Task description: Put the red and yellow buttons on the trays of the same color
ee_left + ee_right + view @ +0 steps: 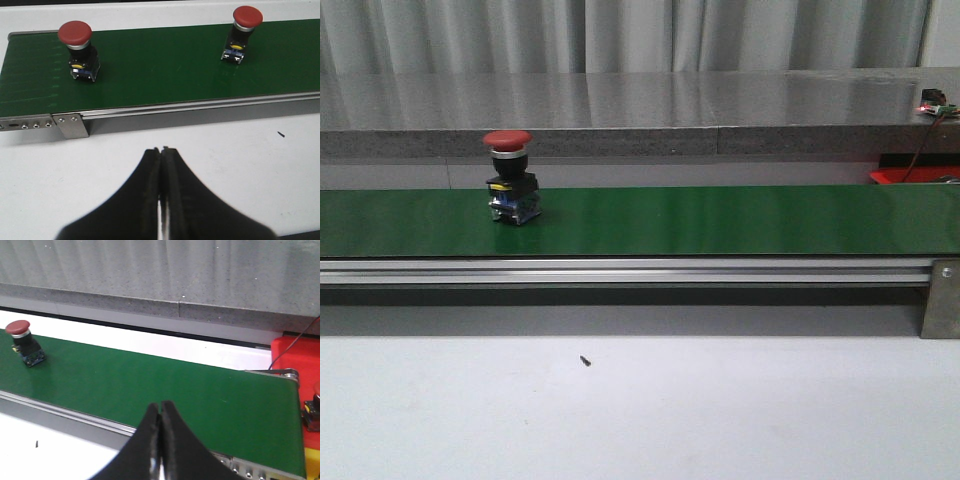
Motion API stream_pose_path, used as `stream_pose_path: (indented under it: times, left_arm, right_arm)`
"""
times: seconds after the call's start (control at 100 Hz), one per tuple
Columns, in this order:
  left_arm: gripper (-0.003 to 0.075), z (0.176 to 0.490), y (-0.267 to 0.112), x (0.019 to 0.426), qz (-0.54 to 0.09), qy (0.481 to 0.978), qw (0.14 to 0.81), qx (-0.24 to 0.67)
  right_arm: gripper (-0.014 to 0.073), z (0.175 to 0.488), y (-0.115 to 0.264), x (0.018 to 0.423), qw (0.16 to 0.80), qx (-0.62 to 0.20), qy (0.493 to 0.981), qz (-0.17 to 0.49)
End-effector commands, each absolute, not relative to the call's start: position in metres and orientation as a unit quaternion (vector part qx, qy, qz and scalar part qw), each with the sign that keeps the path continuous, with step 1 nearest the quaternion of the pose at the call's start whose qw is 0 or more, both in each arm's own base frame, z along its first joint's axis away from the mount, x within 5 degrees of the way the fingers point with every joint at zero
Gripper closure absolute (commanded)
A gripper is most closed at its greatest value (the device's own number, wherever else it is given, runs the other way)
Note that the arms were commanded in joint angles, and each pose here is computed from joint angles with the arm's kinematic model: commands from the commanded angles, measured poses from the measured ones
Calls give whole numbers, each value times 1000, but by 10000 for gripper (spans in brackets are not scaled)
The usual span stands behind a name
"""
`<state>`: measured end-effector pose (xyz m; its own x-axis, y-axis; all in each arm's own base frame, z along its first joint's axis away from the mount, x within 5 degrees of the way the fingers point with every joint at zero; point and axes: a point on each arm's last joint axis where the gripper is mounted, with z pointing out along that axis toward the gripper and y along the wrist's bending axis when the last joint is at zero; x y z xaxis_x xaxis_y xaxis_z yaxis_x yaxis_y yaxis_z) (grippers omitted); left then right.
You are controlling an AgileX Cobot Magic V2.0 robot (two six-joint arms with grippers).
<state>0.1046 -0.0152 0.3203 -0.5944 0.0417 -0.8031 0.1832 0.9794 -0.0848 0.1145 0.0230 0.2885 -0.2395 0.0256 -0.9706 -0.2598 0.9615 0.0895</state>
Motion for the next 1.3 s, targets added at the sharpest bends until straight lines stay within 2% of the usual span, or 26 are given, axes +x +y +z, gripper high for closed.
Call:
stream_pose_path:
  times: [0.0, 0.29, 0.43, 0.79, 1.18, 1.29]
  left_arm:
    - [740, 333, -16, 108, -86, 868, 486, 54]
    - [740, 333, -16, 108, -86, 869, 485, 54]
    - [740, 333, -16, 108, -86, 869, 485, 54]
    - [740, 333, -16, 108, -86, 869, 485, 54]
    - [740, 333, -16, 108, -86, 869, 485, 54]
    - [740, 333, -16, 108, -86, 869, 485, 54]
  right_arm:
    - [654, 308, 24, 121, 621, -90, 769, 118]
    - [654, 354, 34, 160, 590, -148, 776, 167]
    - [654, 361, 36, 186, 561, -148, 790, 196]
    - [654, 344, 62, 237, 491, -190, 817, 234]
    - [647, 329, 106, 283, 474, -210, 822, 234]
    - [572, 326, 119, 295, 470, -218, 822, 238]
